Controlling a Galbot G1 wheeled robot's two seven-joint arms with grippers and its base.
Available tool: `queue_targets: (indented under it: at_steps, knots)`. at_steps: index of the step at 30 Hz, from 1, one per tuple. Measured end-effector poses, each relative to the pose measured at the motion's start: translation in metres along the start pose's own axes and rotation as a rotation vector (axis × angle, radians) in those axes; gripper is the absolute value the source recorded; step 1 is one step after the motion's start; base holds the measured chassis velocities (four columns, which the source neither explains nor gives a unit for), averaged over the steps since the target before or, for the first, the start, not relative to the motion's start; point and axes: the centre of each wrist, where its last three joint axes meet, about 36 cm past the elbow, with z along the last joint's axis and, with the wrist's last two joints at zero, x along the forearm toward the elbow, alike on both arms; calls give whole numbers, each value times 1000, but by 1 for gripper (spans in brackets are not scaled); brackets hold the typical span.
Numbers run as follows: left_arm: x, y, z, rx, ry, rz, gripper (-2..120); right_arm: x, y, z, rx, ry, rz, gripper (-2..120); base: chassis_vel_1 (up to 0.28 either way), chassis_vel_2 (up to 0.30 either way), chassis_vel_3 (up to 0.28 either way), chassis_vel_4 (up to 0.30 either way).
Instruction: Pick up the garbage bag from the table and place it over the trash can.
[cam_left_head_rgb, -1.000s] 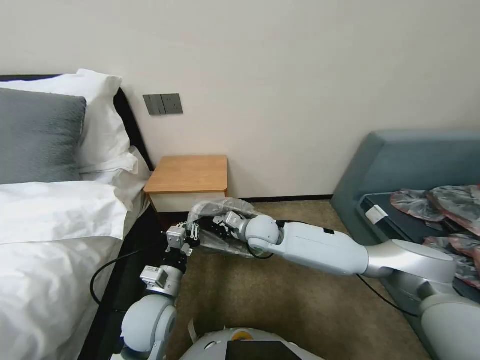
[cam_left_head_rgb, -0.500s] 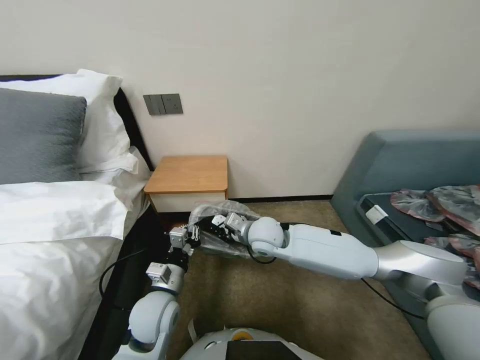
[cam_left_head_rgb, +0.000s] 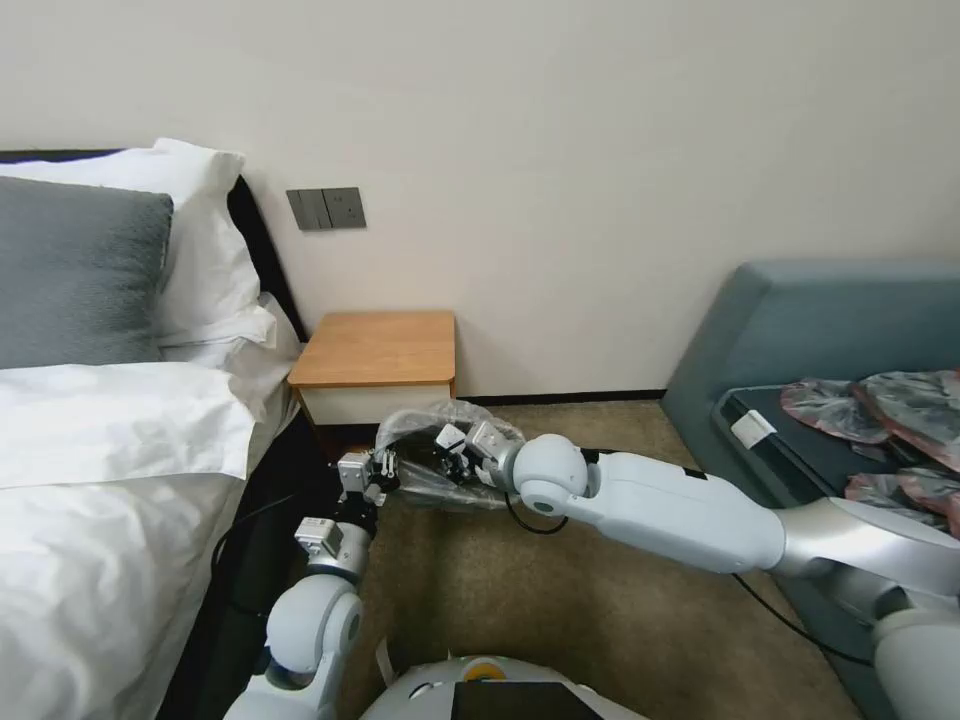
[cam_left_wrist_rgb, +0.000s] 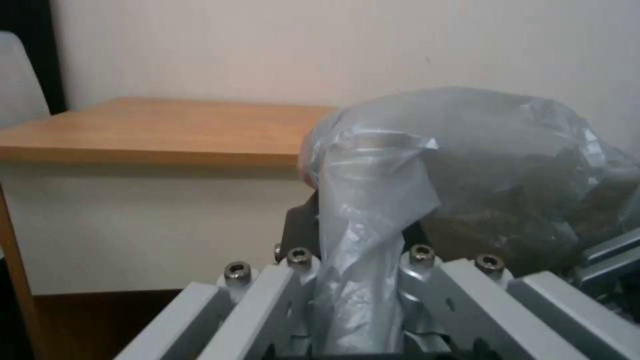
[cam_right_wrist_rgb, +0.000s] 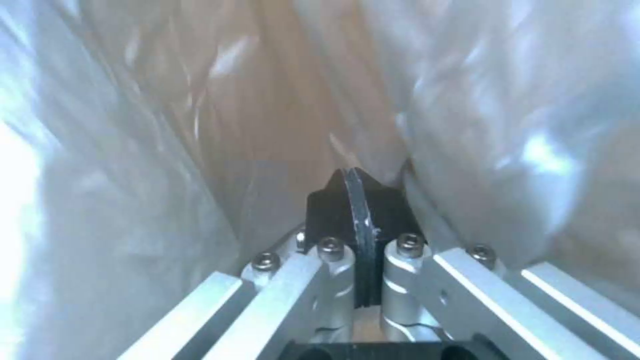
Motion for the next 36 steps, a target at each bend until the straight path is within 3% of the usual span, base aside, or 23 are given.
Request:
queue_targets:
  at_steps: [15, 22, 29, 36]
  knots:
    - [1, -2, 3, 74, 44, -28, 7, 47, 1, -7, -140, -89, -26, 2, 0, 0, 0, 0]
    - [3, -4, 4, 101, 68, -37, 7, 84, 8, 8, -248, -181, -19, 32, 0, 0, 0, 0]
    - [3, -4, 5, 134, 96, -49, 7, 104, 10, 19, -286, -261, 15, 52, 0, 0, 0, 0]
    - [3, -4, 12, 141, 136, -71, 7, 126, 8, 34, -328, -340, 99, 81, 0, 0, 0, 0]
